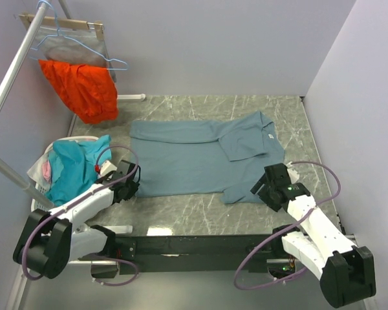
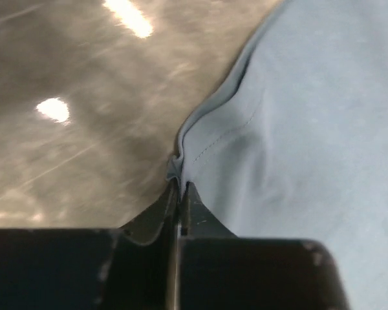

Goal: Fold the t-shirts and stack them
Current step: Grap the side of the flattened tshirt closest away from the robot with both arms

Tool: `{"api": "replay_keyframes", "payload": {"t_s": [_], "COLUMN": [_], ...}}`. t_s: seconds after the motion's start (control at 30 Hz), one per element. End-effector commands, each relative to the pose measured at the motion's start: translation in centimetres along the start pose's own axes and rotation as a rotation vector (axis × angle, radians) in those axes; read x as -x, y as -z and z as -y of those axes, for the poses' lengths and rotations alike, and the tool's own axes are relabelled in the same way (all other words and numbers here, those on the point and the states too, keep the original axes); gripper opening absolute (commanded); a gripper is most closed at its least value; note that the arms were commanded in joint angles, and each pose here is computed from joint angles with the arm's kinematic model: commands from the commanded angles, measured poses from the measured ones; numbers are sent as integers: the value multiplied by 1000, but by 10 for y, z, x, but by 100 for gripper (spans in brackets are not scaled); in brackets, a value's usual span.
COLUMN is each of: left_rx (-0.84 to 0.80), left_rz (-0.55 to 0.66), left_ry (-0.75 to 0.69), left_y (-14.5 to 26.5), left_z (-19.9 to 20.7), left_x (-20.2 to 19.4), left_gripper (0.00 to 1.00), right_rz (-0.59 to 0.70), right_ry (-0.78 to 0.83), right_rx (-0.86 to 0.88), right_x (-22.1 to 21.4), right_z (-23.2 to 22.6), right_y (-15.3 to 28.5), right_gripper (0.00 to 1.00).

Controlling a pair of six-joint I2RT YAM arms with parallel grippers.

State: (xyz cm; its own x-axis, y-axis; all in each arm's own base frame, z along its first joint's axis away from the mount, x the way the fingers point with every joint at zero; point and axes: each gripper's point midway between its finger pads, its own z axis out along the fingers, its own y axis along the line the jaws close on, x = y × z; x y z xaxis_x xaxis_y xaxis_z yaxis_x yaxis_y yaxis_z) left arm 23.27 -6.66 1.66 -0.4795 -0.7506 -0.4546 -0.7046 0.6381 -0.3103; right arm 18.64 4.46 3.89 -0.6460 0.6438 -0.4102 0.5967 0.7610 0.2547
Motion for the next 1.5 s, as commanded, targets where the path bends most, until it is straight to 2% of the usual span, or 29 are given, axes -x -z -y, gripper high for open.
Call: {"api": "replay_keyframes", "payload": {"t_s": [0.0, 0.17, 0.27, 0.3, 0.37, 0.4, 0.43, 0.5, 0.7, 0.83, 1.03, 1.07, 1.13, 1.17, 1.2, 1.3, 1.33, 1.37, 1.4, 1.47], "left_rx": [15, -10, -26, -33, -46, -53, -62, -67, -76, -66, -46, -47, -43, -44, -44, -41, -38, -39, -38, -38], "left_rz": [-85, -86, -71, -66, -62, -59, -55, -48, -40, -61, -79, -81, -86, -88, -89, -91, -91, -89, -88, -86], "left_ry": [-64, -93, -104, -107, -115, -115, -115, -119, -133, -155, -183, -187, -192, -195, -197, -203, -204, -205, -206, -213], "left_y": [-11, -9, -4, -1, 3, 5, 7, 9, 9, 3, -5, -6, -7, -8, -8, -9, -10, -10, -11, -11], "left_z": [-12, -8, -4, 0, 2, 4, 6, 8, 14, 15, 15, 15, 17, 17, 18, 18, 17, 17, 17, 17], "left_x": [-24, -23, -17, -14, -12, -10, -9, -6, -3, -8, -12, -12, -13, -14, -13, -14, -14, -14, -14, -14], "left_gripper": [1, 1, 1, 1, 1, 1, 1, 1, 1, 1, 1, 1, 1, 1, 1, 1, 1, 1, 1, 1], "right_rz": [24, 2, -14, -29, -36, -39, -32, -16, 142, 169, 162, 118, 125, 71, 99, 111, 145, 209, 251, 316], "right_ry": [-52, -60, -46, -37, -28, -25, -27, -16, 24, 78, 155, 183, 202, 231, 231, 260, 263, 240, 233, 211], "right_rx": [-11, 8, -14, -36, -33, -38, -32, -19, 41, 56, 69, 27, 21, -30, -25, -75, -56, -22, -67, -35], "right_x": [-3, -11, -14, -16, -16, -17, -13, -7, 47, 72, 103, 99, 117, 110, 126, 136, 141, 153, 155, 164], "right_z": [7, 5, 6, 8, 5, 5, 2, -3, -36, -63, -115, -118, -141, -140, -157, -157, -159, -160, -143, -133], "right_y": [5, -5, -16, -19, -24, -25, -24, -20, 13, 19, -4, -23, -30, -52, -49, -51, -45, -22, -18, 10], "right_gripper": [79, 77, 67, 56, 43, 22, 11, 0, 0, 0, 0, 0, 0, 3, 9, 22, 34, 51, 74, 84]}}
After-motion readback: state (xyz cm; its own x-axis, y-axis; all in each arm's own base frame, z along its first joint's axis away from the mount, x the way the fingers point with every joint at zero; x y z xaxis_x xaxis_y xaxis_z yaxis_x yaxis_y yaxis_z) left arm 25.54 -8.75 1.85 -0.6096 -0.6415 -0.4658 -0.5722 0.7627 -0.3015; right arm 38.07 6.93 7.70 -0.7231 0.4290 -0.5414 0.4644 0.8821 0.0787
